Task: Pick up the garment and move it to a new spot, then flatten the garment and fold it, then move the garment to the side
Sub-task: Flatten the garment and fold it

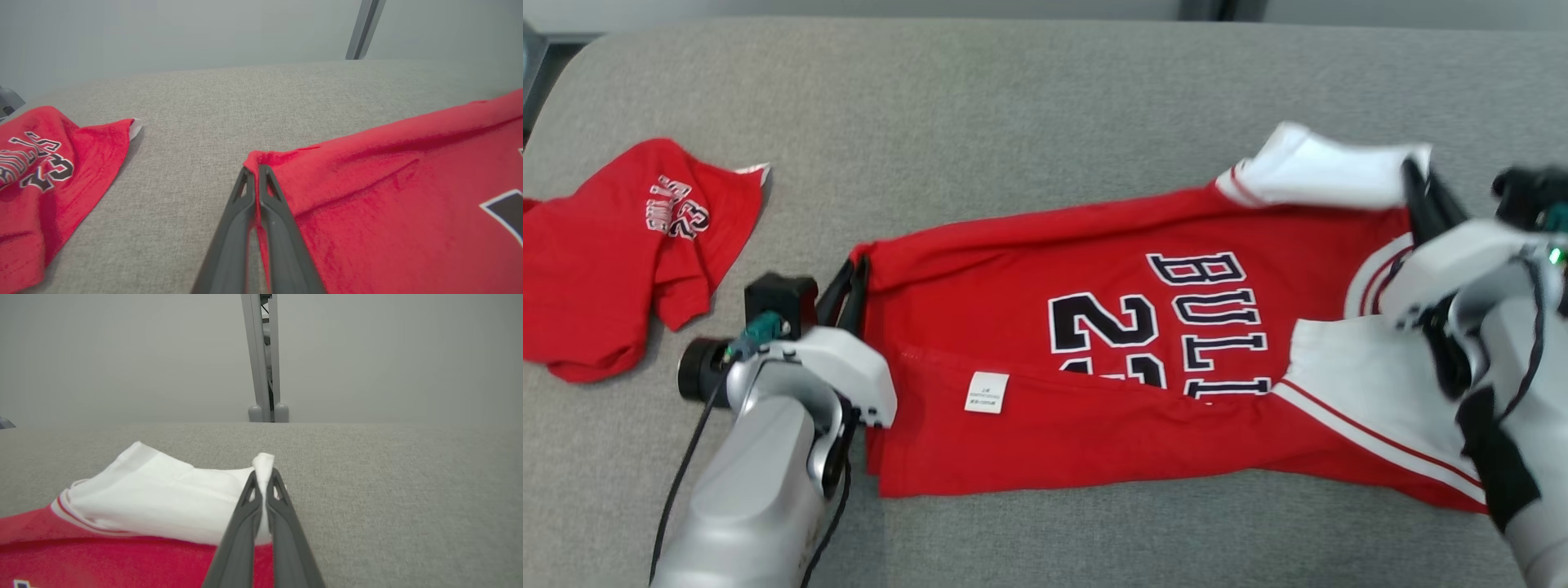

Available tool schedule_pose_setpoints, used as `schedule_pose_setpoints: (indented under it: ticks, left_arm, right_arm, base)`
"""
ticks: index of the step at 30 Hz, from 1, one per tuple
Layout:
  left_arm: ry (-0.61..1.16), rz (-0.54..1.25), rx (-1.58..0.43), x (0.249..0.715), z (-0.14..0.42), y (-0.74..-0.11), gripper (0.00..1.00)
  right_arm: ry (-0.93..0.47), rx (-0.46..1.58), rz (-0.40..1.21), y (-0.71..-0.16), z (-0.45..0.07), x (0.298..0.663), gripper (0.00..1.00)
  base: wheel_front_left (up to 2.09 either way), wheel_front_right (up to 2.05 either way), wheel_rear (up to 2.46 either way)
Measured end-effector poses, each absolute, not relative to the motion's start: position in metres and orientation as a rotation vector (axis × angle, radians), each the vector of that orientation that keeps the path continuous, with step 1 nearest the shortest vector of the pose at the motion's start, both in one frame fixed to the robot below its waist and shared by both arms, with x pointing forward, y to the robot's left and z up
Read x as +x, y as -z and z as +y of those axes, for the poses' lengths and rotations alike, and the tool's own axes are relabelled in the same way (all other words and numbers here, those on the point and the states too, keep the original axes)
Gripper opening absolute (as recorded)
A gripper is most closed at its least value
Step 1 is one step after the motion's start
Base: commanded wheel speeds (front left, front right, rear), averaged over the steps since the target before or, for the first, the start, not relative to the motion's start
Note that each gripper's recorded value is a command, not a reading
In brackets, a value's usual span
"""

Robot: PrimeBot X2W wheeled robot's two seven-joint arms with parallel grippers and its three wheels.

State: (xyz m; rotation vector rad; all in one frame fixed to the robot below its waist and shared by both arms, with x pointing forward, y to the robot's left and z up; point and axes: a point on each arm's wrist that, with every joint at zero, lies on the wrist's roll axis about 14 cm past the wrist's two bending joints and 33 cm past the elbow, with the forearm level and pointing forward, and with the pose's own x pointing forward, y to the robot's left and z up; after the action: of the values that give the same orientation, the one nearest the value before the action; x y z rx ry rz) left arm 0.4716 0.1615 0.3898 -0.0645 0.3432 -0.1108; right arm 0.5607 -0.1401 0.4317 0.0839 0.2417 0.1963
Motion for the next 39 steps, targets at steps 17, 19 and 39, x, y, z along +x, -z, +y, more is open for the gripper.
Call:
schedule_pose_setpoints:
  ticks: [17,19,39]
  left_arm:
    - [0.121,0.375,-0.099,0.414,0.148,-0.384,0.00]
    - [0.116,0.370,-0.101,0.411,0.149,-0.385,0.00]
    - [-0.077,0.367,-0.117,0.344,0.183,-0.374,1.00]
  right_arm:
    - [-0.057,0.259,0.280,-0.416,-0.181,0.453,0.00]
    - [-0.053,0.265,0.282,-0.415,-0.182,0.447,0.00]
    - [-0.057,0.277,0.326,-0.407,-0.178,0.434,1.00]
  base:
    - [0.00,0.00,0.00]
    - [0.00,0.00,0.00]
    - [0.00,0.00,0.00]
